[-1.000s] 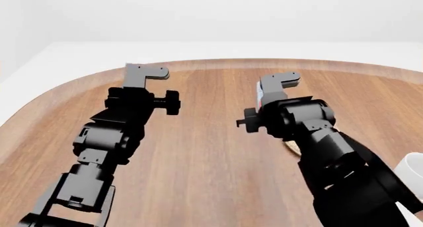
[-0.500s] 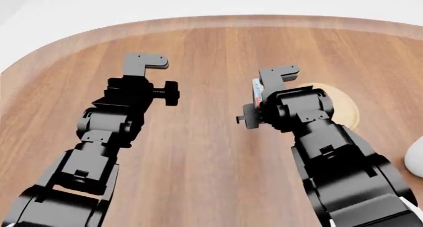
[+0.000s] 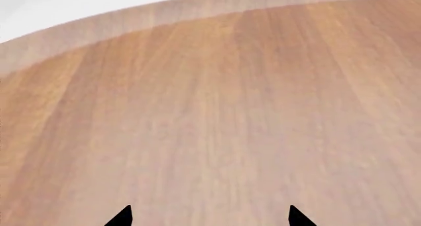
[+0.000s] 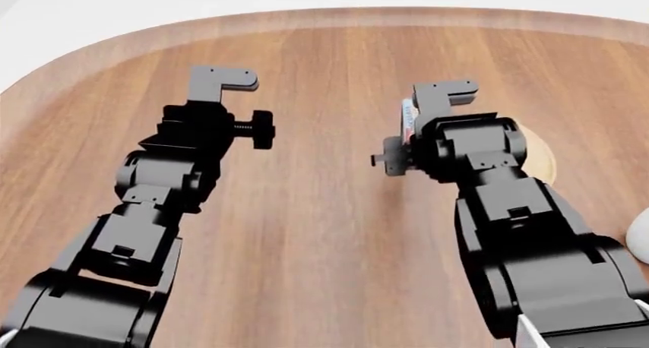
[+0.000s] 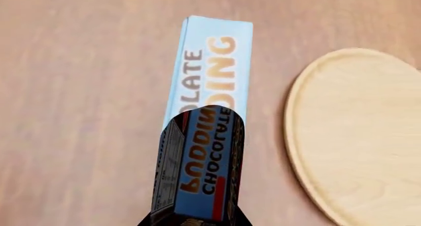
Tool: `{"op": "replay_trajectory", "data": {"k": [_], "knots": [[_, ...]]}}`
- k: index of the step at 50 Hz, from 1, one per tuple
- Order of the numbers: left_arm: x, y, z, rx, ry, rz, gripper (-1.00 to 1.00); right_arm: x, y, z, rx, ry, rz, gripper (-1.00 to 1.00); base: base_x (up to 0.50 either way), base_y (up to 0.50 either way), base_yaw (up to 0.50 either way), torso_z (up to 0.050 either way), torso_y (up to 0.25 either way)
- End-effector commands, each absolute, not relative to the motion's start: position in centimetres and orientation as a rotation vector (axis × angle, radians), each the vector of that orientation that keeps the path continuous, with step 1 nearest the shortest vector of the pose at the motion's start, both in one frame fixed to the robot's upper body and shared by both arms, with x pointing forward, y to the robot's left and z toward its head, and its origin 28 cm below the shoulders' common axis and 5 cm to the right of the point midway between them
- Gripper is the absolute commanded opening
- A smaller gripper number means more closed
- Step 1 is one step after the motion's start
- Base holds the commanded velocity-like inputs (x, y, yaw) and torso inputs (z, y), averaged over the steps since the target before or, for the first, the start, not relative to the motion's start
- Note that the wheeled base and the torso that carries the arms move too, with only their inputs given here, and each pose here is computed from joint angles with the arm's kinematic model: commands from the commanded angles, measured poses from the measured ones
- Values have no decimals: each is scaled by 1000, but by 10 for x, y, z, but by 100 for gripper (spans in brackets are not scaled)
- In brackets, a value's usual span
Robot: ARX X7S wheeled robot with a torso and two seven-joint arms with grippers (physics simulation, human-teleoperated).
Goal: Put the chocolate pudding to the left of the plate.
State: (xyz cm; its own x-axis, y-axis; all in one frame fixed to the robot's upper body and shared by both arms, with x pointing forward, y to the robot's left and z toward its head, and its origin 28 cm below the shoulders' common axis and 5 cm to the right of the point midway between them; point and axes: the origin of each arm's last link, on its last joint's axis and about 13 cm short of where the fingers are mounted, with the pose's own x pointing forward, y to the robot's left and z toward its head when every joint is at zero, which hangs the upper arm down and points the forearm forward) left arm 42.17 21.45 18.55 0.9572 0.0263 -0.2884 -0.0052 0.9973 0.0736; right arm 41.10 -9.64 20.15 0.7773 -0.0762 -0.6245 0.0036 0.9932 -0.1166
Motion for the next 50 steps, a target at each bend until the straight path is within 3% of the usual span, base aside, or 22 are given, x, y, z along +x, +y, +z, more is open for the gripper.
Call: {"op": "replay_trajectory", "data": {"k": [1,18,33,50], "knots": [[425,215,190,73,286,20,100,412,-99,208,-126,658,-75,-100,0,0,0,0,0],[428,215,194,69,278,30,100,415,-100,212,-130,619,-77,-100,0,0,0,0,0],[427,215,197,76,265,35,100,415,-101,214,-129,614,-78,-100,-1,0,0,0,-230],[426,217,201,66,258,40,100,415,-100,212,-143,620,-85,-100,-1,0,0,0,0]]}}
